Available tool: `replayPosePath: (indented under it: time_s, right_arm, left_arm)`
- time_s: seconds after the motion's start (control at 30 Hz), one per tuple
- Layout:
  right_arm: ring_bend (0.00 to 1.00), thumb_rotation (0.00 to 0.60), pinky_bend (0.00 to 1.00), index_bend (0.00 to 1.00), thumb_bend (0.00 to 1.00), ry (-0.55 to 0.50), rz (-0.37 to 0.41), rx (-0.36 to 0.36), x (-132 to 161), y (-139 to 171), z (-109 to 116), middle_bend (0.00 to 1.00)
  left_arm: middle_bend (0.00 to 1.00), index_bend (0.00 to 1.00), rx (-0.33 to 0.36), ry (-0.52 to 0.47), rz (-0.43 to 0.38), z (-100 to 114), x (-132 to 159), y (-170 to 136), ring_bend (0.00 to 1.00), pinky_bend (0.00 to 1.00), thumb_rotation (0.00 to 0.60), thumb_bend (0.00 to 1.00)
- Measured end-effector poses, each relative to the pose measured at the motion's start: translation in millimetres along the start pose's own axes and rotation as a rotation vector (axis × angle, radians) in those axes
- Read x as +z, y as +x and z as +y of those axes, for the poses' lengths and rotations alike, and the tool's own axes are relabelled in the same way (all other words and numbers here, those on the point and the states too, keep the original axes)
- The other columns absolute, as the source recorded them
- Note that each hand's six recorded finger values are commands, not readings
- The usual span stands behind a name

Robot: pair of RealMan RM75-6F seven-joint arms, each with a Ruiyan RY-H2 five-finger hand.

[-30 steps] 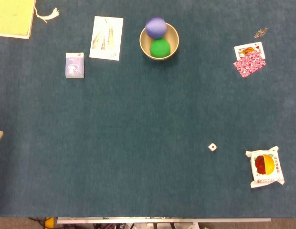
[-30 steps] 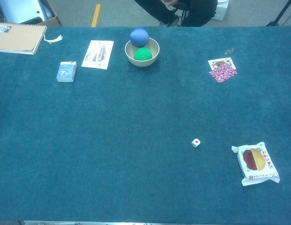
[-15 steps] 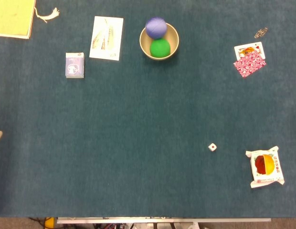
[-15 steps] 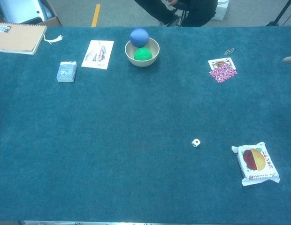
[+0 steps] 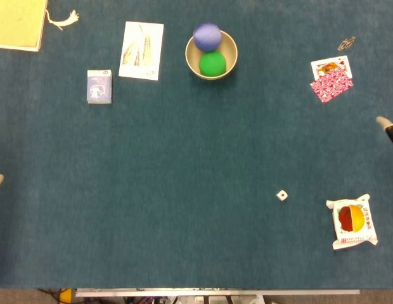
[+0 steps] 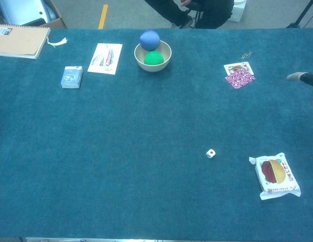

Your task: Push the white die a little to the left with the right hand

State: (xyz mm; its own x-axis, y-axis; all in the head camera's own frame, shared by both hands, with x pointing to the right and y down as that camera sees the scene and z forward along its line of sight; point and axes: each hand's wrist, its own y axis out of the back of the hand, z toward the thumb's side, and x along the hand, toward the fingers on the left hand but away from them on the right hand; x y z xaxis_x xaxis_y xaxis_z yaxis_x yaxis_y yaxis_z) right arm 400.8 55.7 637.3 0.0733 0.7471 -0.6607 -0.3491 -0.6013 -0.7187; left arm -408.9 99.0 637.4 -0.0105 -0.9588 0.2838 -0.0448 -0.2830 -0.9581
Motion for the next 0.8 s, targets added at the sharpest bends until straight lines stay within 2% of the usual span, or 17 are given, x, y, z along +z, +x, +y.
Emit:
replayPosePath:
  time_s: [0.13, 0.53, 0.8]
  right_arm:
    - [0.93, 0.600, 1.00, 0.02, 0.65, 0.016, 0.014, 0.019, 7.9, -4.8, 4.9, 0.86]
    - [0.93, 0.600, 1.00, 0.02, 0.65, -0.030, 0.080, 0.070, 22.6, -9.3, -8.5, 0.86]
    - [0.95, 0.600, 1.00, 0.02, 0.65, -0.047, 0.142, 0.158, 37.3, -7.5, -20.6, 0.88]
  left_arm:
    - [0.16, 0.40, -0.001, 0.000, 0.002, -0.3, -0.5, 0.3, 0.08, 0.29, 0.600, 0.02]
    - [0.16, 0.40, -0.001, 0.000, 0.005, -0.4, -1.1, 0.1, 0.08, 0.29, 0.600, 0.02]
    - [0.16, 0.40, 0.000, -0.003, 0.009, 0.1, -2.3, 0.7, 0.08, 0.29, 0.600, 0.02]
